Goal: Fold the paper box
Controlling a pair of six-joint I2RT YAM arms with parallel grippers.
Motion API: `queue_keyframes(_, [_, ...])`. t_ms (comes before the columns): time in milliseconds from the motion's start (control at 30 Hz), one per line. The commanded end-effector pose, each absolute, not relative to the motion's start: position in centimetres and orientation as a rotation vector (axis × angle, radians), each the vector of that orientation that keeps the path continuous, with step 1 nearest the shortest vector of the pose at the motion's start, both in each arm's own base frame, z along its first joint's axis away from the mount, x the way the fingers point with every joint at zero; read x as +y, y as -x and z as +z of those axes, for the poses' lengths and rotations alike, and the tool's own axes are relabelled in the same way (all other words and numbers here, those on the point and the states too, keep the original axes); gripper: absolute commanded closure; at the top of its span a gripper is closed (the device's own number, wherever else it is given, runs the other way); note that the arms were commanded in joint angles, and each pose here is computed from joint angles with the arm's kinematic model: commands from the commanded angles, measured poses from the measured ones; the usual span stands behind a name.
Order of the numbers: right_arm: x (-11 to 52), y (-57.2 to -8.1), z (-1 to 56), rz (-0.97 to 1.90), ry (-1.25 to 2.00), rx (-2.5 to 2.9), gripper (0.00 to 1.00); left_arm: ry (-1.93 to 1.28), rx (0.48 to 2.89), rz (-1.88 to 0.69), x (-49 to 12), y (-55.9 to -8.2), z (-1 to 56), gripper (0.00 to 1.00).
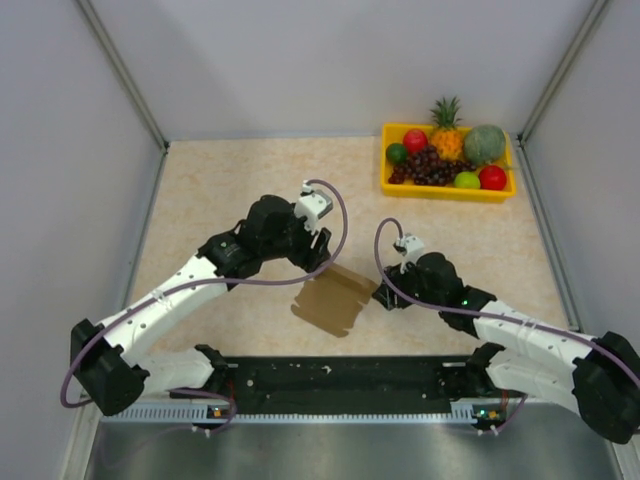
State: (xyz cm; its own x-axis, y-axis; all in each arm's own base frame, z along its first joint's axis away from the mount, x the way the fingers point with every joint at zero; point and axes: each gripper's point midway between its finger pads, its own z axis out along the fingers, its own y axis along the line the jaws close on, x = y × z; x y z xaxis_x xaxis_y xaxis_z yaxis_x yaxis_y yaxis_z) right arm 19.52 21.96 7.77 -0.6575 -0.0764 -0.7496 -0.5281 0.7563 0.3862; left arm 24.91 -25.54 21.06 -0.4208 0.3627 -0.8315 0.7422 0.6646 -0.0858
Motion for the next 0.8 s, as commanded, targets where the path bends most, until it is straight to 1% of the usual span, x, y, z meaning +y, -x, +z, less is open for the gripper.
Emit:
queue_keyframes(0, [22.9, -22.6, 9.5, 0.683, 0.503, 2.085, 0.56, -0.921, 1.959, -0.608, -26.0, -24.3, 22.4, 0.36])
queue_keyframes(200, [22.8, -23.0, 9.2, 0.655, 0.504, 2.097, 0.68, -0.720, 2.005, -0.530, -24.5, -25.8, 21.8, 0.35])
queue_keyframes(267, [23.0, -22.9, 9.4, 0.672, 0.516, 2.085, 0.73, -0.723, 1.993, -0.559, -24.9, -25.6, 21.6, 0.37])
queue_keyframes(300, [23.0, -23.0, 9.7, 0.666, 0.518, 2.085, 0.78, -0.730, 1.981, -0.567, -25.1, -25.6, 21.5, 0.37])
queue_keyframes(367, [23.7, -23.5, 10.6, 0.668, 0.564, 2.069, 0.83, -0.832, 1.964, -0.603, -26.0, -25.0, 20.6, 0.37])
queue_keyframes(400, [24.0, -23.2, 10.6, 0.679, 0.603, 2.083, 0.88, -0.851, 1.972, -0.607, -26.2, -24.9, 20.4, 0.37])
queue_keyframes(433, [24.1, -23.4, 10.1, 0.661, 0.636, 2.102, 0.91, -0.894, 1.951, -0.595, -26.4, -25.0, 20.6, 0.37])
queue_keyframes(467, [24.6, -24.2, 11.2, 0.647, 0.676, 2.074, 1.00, -0.923, 1.968, -0.580, -26.3, -24.8, 20.1, 0.37])
queue_keyframes(600, [25.8, -25.3, 11.8, 0.673, 0.822, 2.026, 1.00, -0.965, 1.916, -0.532, -26.2, -25.5, 21.1, 0.40])
queue_keyframes(667, [26.3, -26.2, 11.9, 0.669, 0.942, 1.943, 1.00, -0.863, 1.952, -0.544, -26.0, -26.4, 22.3, 0.41])
queue_keyframes(767, [26.7, -26.9, 12.4, 0.692, 1.058, 1.810, 1.00, -0.731, 2.023, -0.714, -25.6, -26.7, 23.5, 0.39])
